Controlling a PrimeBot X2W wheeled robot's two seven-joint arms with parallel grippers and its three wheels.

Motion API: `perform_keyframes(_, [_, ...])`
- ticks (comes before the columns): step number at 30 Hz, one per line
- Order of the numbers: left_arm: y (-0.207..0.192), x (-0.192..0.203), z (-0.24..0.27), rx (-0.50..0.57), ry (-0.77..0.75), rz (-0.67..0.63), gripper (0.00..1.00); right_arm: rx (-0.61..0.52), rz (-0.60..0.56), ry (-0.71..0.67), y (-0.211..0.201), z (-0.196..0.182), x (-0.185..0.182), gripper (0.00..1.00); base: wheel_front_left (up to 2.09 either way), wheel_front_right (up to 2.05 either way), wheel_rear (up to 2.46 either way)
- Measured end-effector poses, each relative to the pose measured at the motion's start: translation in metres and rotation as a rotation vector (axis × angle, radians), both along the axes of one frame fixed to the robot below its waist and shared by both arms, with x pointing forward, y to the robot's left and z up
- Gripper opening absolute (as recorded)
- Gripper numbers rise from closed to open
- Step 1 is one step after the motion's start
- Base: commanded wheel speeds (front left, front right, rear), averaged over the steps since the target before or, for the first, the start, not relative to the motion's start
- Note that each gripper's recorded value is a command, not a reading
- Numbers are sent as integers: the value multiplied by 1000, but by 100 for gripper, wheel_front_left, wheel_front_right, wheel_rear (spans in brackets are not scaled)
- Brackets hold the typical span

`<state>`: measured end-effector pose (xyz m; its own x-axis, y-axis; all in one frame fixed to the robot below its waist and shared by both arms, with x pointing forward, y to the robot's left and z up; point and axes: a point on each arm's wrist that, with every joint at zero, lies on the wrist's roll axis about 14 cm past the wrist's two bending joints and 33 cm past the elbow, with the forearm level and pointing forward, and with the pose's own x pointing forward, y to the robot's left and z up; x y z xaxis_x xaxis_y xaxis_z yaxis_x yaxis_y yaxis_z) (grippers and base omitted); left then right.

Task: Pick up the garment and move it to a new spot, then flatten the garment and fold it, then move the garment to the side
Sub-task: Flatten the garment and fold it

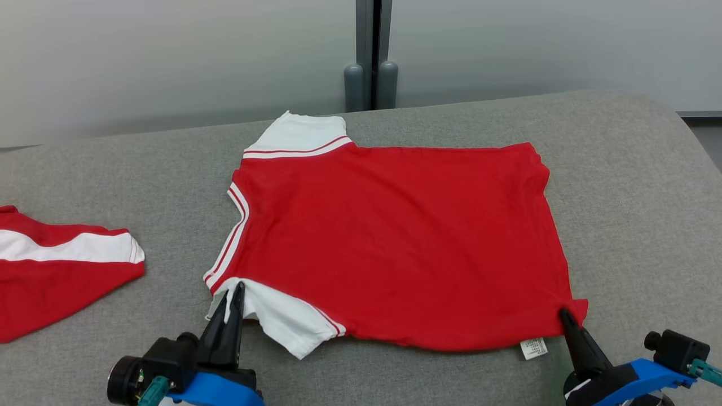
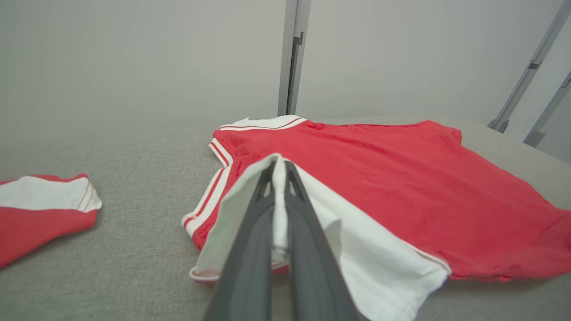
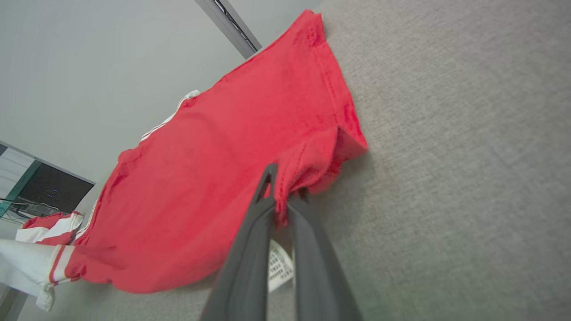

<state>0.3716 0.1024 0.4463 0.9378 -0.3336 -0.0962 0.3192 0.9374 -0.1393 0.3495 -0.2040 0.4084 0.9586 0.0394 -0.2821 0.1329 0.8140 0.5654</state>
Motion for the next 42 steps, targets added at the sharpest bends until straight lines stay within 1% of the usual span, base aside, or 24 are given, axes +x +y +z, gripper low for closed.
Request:
perform_keyframes(10, [2, 42, -7, 68, 2, -40, 0, 12, -1, 24, -3, -3, 25, 0, 0, 0, 0])
perform_keyframes(14, [-4, 55, -14, 100, 15, -82, 0, 10, 10, 24, -2, -2, 39, 0, 0, 0, 0])
perform_keyframes(24, [-14, 92, -22, 121, 36, -118, 0, -28, 23, 40, -4, -10, 63, 0, 0, 0, 0])
perform_keyframes(25, [-16, 94, -24, 120, 40, -120, 0, -35, 26, 40, -4, -11, 65, 34, 0, 0, 0])
perform_keyframes(26, [-16, 95, -25, 122, 44, -120, 0, -46, 27, 35, -4, -11, 67, 58, 0, 0, 0])
perform_keyframes(27, [-15, 97, -27, 122, 49, -118, 0, -52, 27, 31, -4, -11, 69, 100, 0, 0, 0])
perform_keyframes(28, [-15, 98, -28, 124, 53, -115, 0, -57, 30, 25, -4, -10, 71, 100, 0, 0, 0])
perform_keyframes(29, [-13, 100, -28, 122, 53, -108, 16, -65, 34, 16, -3, -9, 72, 100, 0, 0, 0])
perform_keyframes(30, [-12, 102, -27, 122, 52, -102, 70, -79, 40, 9, -3, -9, 73, 100, 0, 0, 0])
perform_keyframes(31, [-11, 103, -26, 122, 49, -98, 100, -93, 44, 2, -3, -7, 74, 100, 0, 0, 0])
perform_keyframes(36, [-5, 102, -12, 108, 15, -62, 100, -161, 50, -24, -14, -1, 72, 100, 0, 0, 0])
perform_keyframes(39, [5, 94, -14, 100, 23, -30, 100, -208, 54, -14, -24, -3, 65, 100, 0, 0, 0])
perform_keyframes(42, [15, 82, -21, 104, 48, -6, 100, -224, 42, 5, -31, -8, 56, 100, 0, 0, 0])
